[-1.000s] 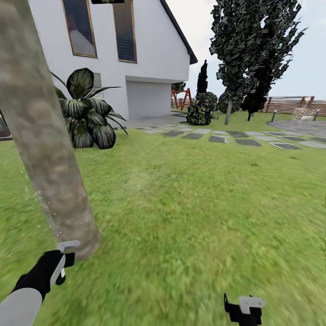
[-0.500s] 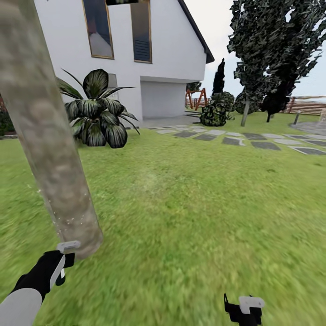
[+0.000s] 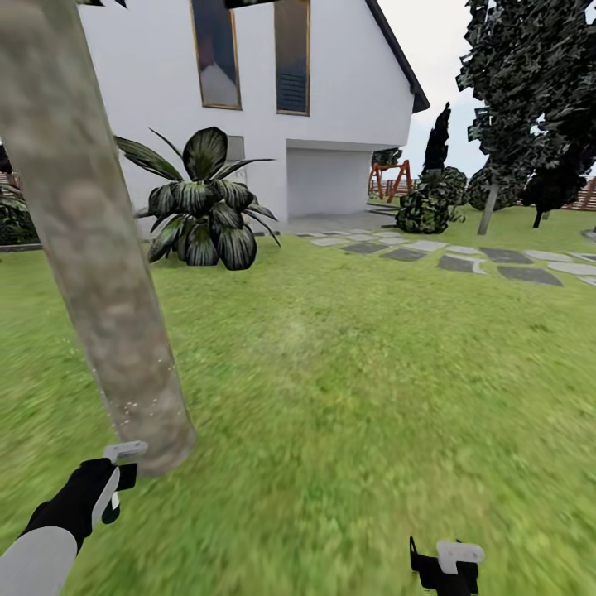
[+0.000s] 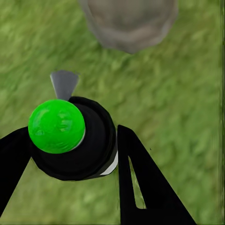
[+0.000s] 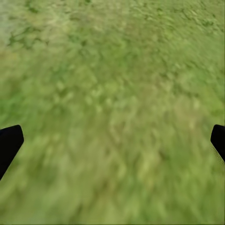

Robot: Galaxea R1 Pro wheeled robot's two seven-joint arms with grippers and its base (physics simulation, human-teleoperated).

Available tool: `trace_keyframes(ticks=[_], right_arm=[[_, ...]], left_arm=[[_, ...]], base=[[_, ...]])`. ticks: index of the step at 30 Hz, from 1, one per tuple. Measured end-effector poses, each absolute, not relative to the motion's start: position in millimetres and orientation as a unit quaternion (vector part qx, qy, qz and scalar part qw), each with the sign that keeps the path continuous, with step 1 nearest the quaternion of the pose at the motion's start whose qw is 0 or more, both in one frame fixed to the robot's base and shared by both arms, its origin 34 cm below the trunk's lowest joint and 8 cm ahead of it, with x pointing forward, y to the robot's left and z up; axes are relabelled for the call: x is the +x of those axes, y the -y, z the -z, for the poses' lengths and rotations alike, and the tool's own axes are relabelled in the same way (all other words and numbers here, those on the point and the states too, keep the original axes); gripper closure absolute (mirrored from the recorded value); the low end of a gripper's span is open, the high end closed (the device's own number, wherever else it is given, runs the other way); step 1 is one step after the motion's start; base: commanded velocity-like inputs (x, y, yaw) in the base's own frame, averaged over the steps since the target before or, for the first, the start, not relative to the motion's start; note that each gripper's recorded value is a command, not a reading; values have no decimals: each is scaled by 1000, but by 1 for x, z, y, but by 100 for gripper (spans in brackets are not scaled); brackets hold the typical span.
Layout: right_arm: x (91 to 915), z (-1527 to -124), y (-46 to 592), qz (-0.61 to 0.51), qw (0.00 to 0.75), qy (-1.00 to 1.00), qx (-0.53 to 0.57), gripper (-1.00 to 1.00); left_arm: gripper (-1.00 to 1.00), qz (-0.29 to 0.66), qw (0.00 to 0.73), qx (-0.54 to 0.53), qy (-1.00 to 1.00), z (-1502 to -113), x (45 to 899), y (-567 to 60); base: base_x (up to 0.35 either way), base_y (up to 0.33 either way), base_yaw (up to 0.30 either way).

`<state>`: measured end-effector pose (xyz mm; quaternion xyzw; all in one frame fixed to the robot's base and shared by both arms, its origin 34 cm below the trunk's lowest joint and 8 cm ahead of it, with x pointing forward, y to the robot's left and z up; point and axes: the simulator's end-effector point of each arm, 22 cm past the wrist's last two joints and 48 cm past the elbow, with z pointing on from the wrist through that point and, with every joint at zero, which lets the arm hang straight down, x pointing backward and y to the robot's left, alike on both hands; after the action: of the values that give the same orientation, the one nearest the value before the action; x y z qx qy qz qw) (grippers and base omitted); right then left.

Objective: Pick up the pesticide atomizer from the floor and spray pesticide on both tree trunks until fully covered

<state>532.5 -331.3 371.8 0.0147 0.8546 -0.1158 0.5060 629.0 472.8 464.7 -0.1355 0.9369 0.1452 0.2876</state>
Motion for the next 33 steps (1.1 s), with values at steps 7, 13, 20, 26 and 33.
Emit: trace_keyframes(ticks=[7, 13, 20, 26, 33], right_arm=[[532, -372, 331, 116, 506, -855, 15, -100], [532, -372, 331, 116, 506, -855, 15, -100], [532, -372, 331, 116, 506, -855, 15, -100], [532, -372, 331, 116, 506, -855, 15, -100], [533, -372, 331, 116, 506, -854, 15, -100]], left_arm=[[100, -146, 288, -135, -937, -465, 629, -473], [100, -146, 288, -136, -937, -465, 629, -473], [100, -147, 289, -136, -936, -466, 630, -474], [100, -147, 290, -136, -936, -467, 630, -474], [100, -147, 289, -135, -936, -467, 630, -475]], base=[[173, -222, 1], [123, -248, 59], [18, -265, 265], [0, -267, 276], [56, -267, 276]])
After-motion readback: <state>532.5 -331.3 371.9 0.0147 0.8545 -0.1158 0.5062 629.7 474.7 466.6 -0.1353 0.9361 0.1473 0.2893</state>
